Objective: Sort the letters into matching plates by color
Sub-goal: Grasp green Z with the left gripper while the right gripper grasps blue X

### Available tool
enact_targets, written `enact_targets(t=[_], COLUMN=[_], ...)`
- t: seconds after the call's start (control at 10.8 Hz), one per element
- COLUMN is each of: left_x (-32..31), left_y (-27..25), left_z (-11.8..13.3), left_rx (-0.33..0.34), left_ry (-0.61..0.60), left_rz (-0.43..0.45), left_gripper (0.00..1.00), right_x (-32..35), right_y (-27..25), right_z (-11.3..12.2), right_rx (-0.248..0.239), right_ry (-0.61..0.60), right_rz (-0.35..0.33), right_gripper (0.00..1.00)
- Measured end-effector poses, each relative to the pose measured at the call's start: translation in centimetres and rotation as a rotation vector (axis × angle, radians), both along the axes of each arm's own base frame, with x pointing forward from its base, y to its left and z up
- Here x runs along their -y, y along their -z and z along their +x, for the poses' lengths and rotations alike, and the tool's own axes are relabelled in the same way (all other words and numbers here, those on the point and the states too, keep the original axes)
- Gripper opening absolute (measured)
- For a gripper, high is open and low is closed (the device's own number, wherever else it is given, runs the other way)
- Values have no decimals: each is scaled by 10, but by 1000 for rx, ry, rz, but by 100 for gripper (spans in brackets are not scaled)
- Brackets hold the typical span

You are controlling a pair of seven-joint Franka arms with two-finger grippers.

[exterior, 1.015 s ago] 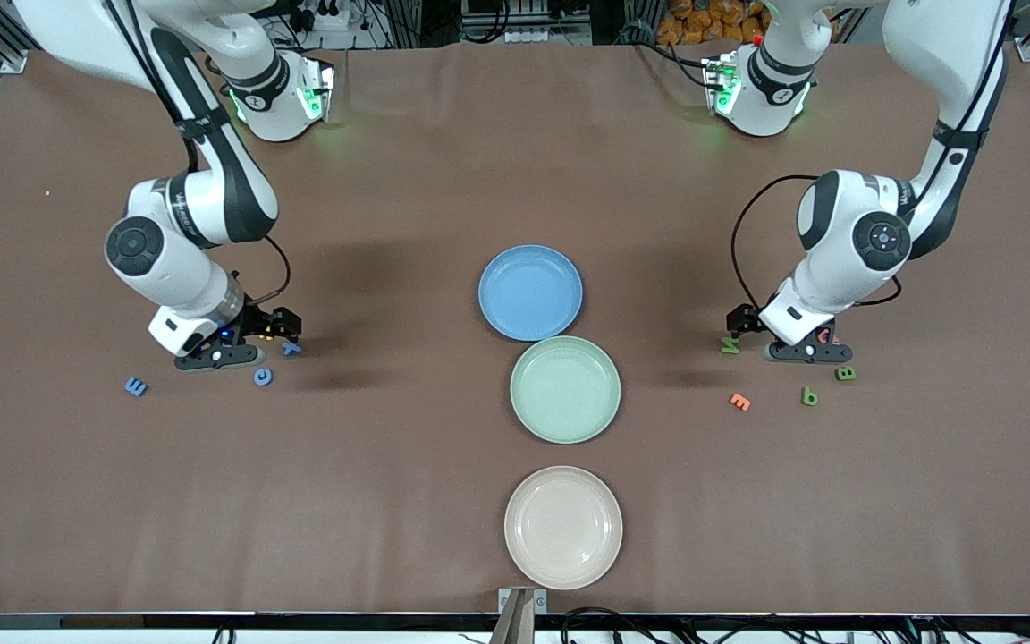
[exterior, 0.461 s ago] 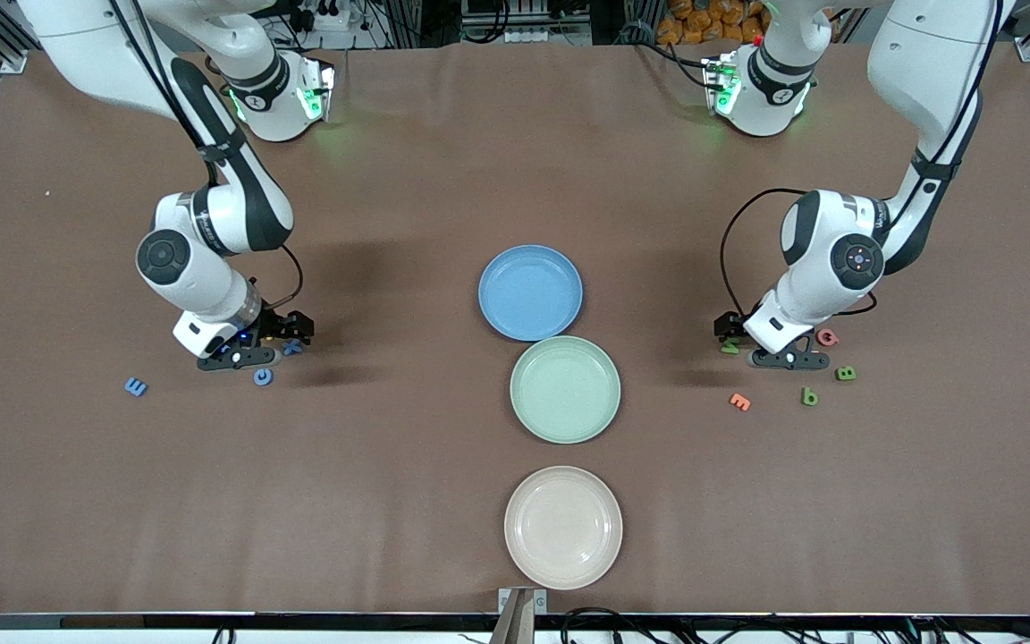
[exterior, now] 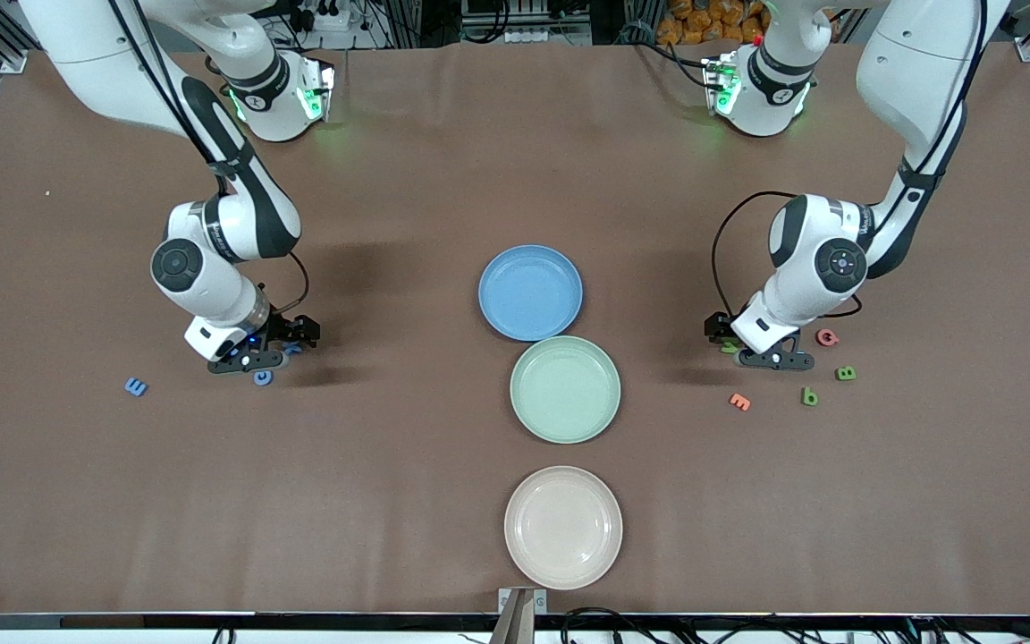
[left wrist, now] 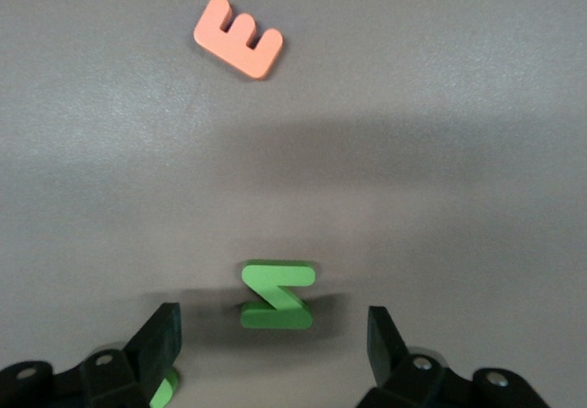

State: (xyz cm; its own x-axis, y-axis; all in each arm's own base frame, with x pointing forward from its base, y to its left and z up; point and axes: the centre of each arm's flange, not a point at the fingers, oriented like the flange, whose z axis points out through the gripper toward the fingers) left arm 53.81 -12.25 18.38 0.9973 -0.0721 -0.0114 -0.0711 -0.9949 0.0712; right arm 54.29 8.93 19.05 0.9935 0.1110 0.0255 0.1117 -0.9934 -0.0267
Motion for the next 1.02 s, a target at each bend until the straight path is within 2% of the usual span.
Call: enact_targets(t=[0.37,0.46,0.74,0.83,1.02], left_x=[1,1,1,1,-2], left_y=[5,6,8,8,6], left_z=[-1,-1,-1,-2,0], left_rx=[-3,-4,-6,-6,-1], left_ry=[0,0,0,0,-4], left_rz=[-1,-2,-2,-2,0], left_gripper=[87,78,70,64,37], right_x=[1,1,1,1,1], right_y=[5,7,13,14,14], right_z=[-2,-3,-4,-5,-5], right_rx=[3,5,2,0,0], right_ry=[0,1,1,1,1], right_rz=[0,1,0,0,0], right_gripper=[100,100,97,96,88])
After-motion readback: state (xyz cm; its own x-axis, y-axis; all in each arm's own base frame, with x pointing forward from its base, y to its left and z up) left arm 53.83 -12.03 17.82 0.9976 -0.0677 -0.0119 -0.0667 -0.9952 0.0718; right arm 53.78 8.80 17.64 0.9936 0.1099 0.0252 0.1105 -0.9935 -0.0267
